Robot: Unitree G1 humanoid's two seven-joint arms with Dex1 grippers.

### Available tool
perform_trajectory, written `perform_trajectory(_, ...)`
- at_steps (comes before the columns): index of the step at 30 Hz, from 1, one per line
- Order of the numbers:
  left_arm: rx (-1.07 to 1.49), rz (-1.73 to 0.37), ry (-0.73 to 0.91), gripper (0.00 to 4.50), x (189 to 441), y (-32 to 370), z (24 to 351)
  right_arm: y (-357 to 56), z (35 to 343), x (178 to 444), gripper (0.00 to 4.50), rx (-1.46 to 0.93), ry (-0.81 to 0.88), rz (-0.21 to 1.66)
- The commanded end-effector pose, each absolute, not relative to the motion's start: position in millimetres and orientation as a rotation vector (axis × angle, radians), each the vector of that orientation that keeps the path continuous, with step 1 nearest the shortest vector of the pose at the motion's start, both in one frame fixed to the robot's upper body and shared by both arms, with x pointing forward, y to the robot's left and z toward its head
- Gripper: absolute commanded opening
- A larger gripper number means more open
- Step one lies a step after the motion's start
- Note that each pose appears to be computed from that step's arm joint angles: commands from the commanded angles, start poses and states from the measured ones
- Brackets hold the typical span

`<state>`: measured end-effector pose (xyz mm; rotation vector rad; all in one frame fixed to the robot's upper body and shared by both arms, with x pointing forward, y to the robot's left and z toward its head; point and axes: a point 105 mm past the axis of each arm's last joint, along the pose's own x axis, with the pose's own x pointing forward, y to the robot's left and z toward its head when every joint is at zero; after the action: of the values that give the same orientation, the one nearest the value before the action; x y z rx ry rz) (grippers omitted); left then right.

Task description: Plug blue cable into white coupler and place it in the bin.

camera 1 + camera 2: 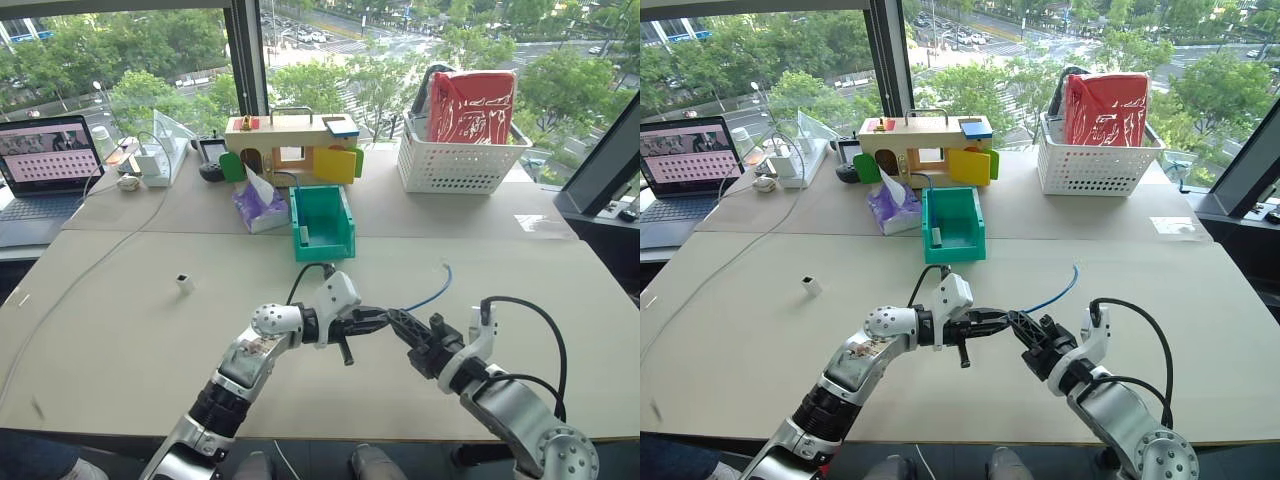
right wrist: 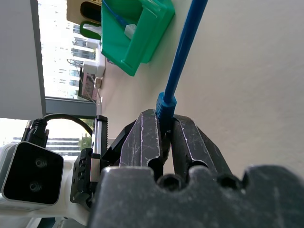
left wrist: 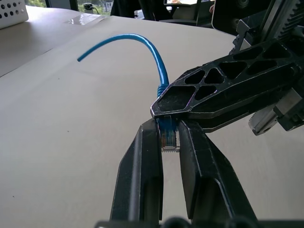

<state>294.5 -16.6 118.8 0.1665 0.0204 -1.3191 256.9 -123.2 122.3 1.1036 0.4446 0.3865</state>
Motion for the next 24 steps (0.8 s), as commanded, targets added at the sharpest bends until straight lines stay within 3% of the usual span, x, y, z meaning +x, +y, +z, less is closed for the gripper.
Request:
perform_trajectory(1, 0.160, -1.327, 0.004, 0.07, 291, -23, 122, -107, 143, 251, 0.00, 1.129, 0.406, 0.502)
perform_trajectory(4, 0.141, -1.303, 0.006, 0.07, 294, -21, 122, -108, 143, 251, 0.00, 1.130, 0.402, 0.497)
perform_trajectory(6, 0.047, -1.317, 0.037, 1.07, 292, -18, 126, -108, 143, 251, 0.00, 1.127, 0.400, 0.494)
perform_trajectory(11, 0.041, -1.331, 0.049, 2.70, 292, -4, 130, -112, 146, 254, 0.00, 1.132, 0.369, 0.479)
perform_trajectory(16, 0.056, -1.322, -0.010, 4.44, 295, 35, 150, -123, 148, 260, 0.00, 1.139, 0.302, 0.429)
perform_trajectory(24, 0.076, -1.161, -0.133, 4.48, 303, 102, 199, -122, 145, 268, 0.00, 1.159, 0.287, 0.424)
